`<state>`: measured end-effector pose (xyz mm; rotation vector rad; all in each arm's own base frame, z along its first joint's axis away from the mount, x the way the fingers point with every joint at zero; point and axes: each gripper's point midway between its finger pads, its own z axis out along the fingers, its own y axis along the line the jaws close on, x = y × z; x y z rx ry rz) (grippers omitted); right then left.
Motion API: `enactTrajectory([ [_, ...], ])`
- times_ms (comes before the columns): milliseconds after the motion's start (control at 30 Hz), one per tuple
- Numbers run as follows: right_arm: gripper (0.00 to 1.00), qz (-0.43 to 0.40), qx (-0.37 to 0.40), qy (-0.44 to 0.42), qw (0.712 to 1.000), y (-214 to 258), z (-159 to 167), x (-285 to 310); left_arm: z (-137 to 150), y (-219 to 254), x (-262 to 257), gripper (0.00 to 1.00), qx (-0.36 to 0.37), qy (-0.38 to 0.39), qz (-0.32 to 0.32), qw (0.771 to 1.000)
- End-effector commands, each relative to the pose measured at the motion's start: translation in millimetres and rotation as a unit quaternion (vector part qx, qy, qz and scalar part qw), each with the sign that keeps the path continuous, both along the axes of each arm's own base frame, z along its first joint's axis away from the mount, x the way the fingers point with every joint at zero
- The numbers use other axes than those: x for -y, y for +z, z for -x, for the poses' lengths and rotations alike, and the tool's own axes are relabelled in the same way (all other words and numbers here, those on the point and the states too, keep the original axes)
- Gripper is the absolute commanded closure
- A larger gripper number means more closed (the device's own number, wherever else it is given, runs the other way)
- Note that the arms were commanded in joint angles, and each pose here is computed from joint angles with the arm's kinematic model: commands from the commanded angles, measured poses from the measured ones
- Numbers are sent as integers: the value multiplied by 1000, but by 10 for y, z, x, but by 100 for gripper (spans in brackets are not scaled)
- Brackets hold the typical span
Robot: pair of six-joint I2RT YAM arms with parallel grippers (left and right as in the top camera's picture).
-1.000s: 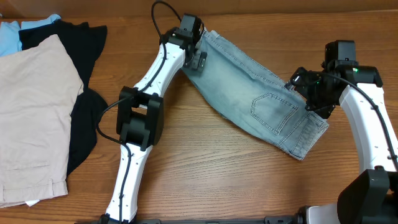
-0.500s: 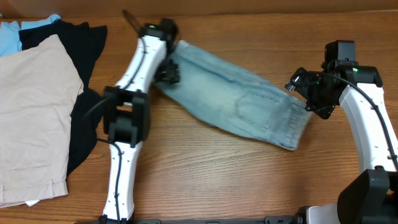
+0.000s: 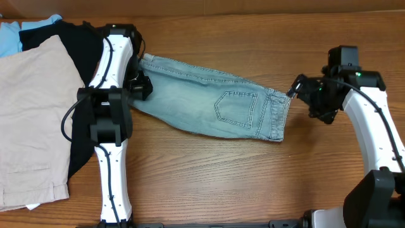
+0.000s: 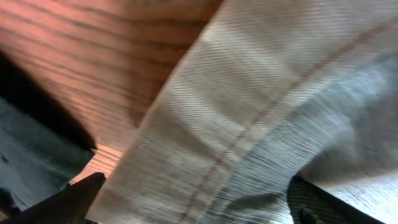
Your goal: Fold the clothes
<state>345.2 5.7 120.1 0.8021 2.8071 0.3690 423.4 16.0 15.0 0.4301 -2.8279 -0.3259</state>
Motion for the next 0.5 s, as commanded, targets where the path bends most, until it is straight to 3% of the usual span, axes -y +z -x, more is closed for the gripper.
enactTrajectory([
  [0, 0, -38, 0, 53, 998, -166, 93, -172, -3, -35, 105, 7, -6, -42, 2, 999],
  [200, 0, -76, 6, 65, 995, -395, 149, -308, -230, 369, 165, 0, 61, -78, -10, 995],
  [467, 0, -79, -2, 64, 995, -536, 227, -319, -510, 1056, 227, 0, 169, -83, 1, 982],
])
